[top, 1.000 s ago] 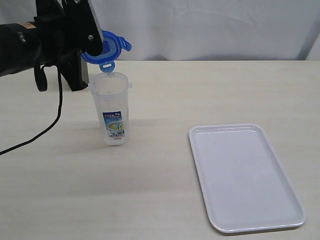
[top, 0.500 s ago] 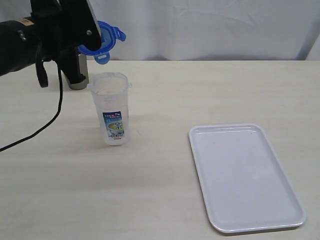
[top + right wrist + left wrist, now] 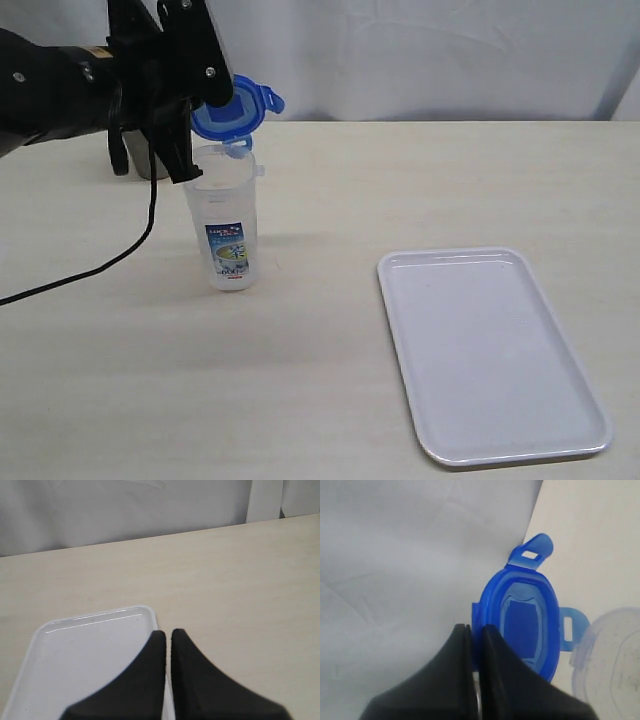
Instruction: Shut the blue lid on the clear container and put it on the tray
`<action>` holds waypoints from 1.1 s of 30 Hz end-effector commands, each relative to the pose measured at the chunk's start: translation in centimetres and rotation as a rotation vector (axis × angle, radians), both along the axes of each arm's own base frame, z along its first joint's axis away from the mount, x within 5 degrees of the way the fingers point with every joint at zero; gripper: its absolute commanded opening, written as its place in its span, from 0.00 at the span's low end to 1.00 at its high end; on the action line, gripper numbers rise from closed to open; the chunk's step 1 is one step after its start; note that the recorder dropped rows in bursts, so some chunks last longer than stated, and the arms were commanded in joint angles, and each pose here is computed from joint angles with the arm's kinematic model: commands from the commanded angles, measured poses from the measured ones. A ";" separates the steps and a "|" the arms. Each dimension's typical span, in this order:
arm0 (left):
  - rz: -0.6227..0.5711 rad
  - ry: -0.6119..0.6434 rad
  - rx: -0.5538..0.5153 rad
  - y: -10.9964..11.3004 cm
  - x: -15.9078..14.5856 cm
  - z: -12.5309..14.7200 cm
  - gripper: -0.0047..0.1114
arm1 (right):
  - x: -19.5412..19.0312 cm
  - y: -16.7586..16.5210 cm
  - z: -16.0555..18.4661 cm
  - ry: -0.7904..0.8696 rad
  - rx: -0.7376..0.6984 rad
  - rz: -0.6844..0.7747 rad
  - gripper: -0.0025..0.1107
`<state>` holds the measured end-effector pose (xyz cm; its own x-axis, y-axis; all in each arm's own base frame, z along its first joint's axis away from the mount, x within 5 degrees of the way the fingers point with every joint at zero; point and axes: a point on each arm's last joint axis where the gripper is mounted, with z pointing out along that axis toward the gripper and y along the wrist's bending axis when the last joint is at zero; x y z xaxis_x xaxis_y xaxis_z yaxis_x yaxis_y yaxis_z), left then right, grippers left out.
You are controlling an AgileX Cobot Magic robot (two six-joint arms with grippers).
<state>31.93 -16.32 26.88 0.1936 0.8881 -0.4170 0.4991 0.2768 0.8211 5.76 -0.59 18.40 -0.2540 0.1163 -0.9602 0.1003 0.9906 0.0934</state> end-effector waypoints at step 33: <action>0.048 -0.091 0.002 0.3 0.0 1.0 0.04 | 0.0 0.0 -0.1 0.002 -0.002 0.003 0.06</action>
<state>31.62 -15.91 28.61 0.1984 0.8901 -0.4103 0.4061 0.3064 0.8609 5.76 -0.59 18.40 -0.2540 0.1163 -0.9602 0.1003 0.9906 0.0934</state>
